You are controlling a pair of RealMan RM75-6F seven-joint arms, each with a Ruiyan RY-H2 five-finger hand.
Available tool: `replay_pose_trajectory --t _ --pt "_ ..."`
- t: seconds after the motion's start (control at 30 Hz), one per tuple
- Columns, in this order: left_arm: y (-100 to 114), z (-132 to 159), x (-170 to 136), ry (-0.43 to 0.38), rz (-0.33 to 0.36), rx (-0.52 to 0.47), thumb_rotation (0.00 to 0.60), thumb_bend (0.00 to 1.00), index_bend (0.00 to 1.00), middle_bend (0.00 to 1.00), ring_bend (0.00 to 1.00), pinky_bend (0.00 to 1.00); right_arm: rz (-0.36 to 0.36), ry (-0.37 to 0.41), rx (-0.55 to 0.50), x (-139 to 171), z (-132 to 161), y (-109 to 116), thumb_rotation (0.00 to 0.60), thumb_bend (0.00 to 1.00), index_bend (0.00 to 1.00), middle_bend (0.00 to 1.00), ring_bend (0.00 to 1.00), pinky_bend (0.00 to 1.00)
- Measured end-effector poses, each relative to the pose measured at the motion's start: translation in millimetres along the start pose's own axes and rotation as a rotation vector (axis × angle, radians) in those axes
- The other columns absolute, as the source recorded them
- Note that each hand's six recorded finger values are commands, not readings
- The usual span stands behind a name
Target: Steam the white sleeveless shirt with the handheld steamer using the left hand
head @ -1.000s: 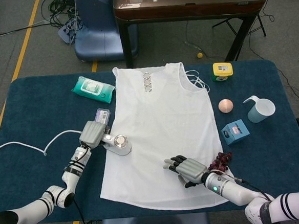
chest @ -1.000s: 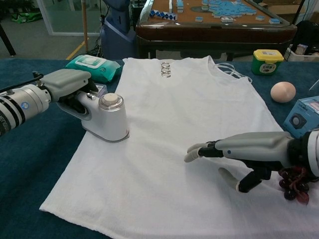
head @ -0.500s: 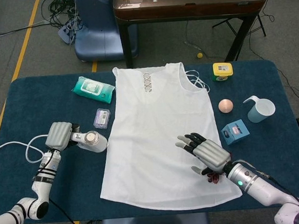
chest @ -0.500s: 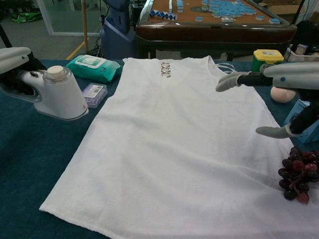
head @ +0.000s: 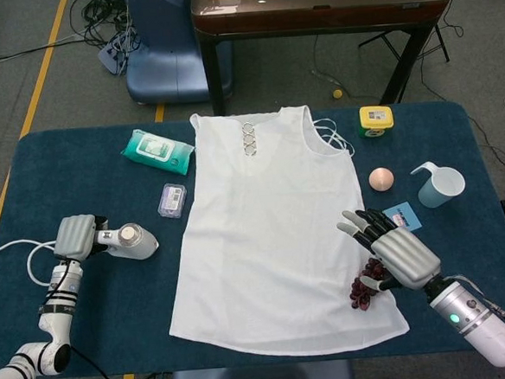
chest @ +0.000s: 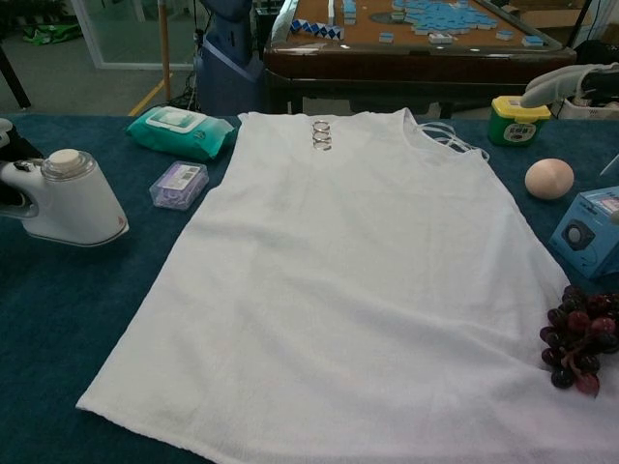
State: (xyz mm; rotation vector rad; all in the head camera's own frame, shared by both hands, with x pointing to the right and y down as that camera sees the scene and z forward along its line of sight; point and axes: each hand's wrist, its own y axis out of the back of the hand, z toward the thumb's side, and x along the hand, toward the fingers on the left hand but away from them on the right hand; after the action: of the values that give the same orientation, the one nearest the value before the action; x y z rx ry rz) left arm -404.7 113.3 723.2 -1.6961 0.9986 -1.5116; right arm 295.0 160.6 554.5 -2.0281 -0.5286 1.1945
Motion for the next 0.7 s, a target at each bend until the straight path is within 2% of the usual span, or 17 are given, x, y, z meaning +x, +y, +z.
replay_pose_trajectory --t 0.2,0.3,0.4,0.53,0.63,0.7 --pt "-17 -3 2 0.018 -0.008 0.005 0.6 0.22 0.84 0.78 0.65 0.63 -0.005 -0.017 -0.008 5 -5 0 0.6 0.22 0.0 0.0 0.0 0.0" --pt "-23 -2 1 0.018 -0.01 0.013 0.6 0.21 0.77 0.71 0.62 0.63 -0.009 -0.024 -0.015 6 -7 0 0.6 0.21 0.0 0.0 0.0 0.0" --pt "-26 0 -1 0.01 -0.011 0.015 0.6 0.16 0.56 0.63 0.55 0.6 -0.011 -0.023 -0.02 7 -7 0 0.6 0.2 0.0 0.0 0.0 0.0" --pt "-26 4 -4 -0.004 -0.017 0.021 0.6 0.09 0.26 0.4 0.35 0.49 -0.012 -0.016 -0.023 7 -6 -1 0.6 0.2 0.0 0.0 0.0 0.0" --pt "-27 7 -6 -0.008 -0.032 0.026 0.6 0.05 0.1 0.24 0.23 0.41 -0.013 -0.015 -0.026 7 -7 -1 0.6 0.2 0.0 0.0 0.0 0.0" --pt "-27 8 -8 -0.006 -0.044 0.033 0.6 0.04 0.02 0.17 0.16 0.36 -0.014 -0.018 -0.026 7 -8 -1 0.6 0.2 0.0 0.0 0.0 0.0"
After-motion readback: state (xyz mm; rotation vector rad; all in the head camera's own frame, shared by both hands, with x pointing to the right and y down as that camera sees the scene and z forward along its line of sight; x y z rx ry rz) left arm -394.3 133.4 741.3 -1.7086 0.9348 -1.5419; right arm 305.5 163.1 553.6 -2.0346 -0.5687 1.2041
